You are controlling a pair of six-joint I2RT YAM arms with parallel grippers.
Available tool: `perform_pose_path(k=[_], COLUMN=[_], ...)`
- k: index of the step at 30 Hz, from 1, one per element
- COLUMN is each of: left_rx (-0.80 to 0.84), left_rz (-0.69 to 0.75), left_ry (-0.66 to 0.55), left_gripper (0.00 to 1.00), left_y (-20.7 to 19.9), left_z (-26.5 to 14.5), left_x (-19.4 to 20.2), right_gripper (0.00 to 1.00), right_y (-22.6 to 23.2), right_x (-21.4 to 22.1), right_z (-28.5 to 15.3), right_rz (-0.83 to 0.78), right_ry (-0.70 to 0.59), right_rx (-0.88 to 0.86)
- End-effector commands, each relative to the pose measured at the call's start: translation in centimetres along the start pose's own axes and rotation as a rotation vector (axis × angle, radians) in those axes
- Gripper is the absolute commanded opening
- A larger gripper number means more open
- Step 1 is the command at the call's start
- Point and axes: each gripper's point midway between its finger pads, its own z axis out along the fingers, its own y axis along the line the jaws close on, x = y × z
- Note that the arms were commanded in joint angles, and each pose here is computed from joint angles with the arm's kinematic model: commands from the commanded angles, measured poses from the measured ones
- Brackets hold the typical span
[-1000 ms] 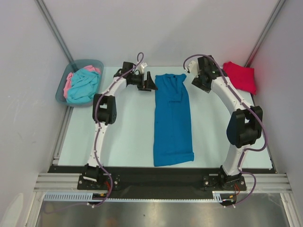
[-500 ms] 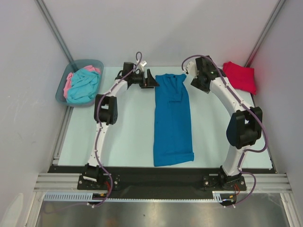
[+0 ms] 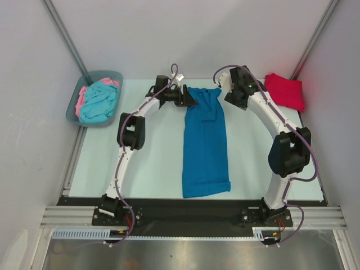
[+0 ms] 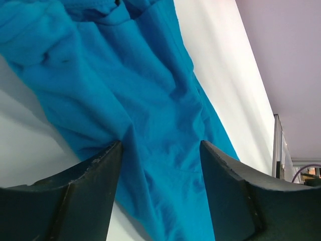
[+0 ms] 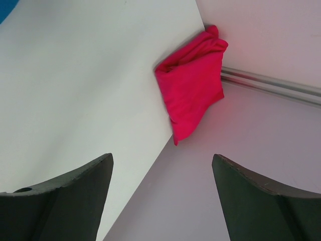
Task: Fold and stack the t-shirts
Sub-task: Fold the tshirt
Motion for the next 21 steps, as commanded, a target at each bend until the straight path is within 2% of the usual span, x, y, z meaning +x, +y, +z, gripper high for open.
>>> perform_pose_path(k=[1,3,7,9,10,11,12,13,14,16,21], left_rx=[0.000,-0.011,-0.018,-0.032,-0.035,-0.048,-0.065,-0.072,-0.081,-0.097,-0.158], left_rz=[0.023,0.030,0.030,0.039,0.043,0.058,0.056,0.066,0.089,0.108,0.211], left_ry=[-0.001,0.002,0.006,0.003,0.002,0.000,0.000,0.000,-0.001,-0.002,-0.031], left_gripper=[0.68,0.66,0.49,0.47,0.51,0.58,0.67,0.84,0.89,0.95,0.97], left_y=[-0.2,-0.3,-0.4,-0.4,-0.5,-0.3,-0.3,-0.3,-0.3,-0.5,-1.0], left_z=[-0.1,-0.3,-0.5,-0.7,-0.7,-0.8,-1.0,-1.1,-1.2,-1.5,-2.5], left_x=[0.0,0.1,0.1,-0.1,-0.2,-0.3,-0.4,-0.5,-0.6,-0.9,-2.6], right_gripper=[0.86,0.86,0.85,0.85,0.85,0.85,0.85,0.86,0.85,0.85,0.86], right_y=[-1.9,-1.7,-1.8,-1.8,-1.7,-1.7,-1.7,-1.6,-1.7,-1.7,-1.7], right_x=[-0.9,-1.0,-1.0,-1.1,-1.2,-1.2,-1.2,-1.2,-1.1,-1.0,-1.0], right_z=[-2.0,-2.1,-2.3,-2.5,-2.5,-2.7,-2.7,-2.7,-2.7,-2.7,-2.5], right_rz=[0.025,0.024,0.036,0.035,0.036,0.034,0.033,0.032,0.033,0.030,0.031], right_ry=[-0.038,-0.045,-0.050,-0.052,-0.055,-0.057,-0.059,-0.057,-0.057,-0.051,-0.052], right_rx=[0.050,0.048,0.051,0.052,0.052,0.052,0.051,0.051,0.053,0.055,0.058])
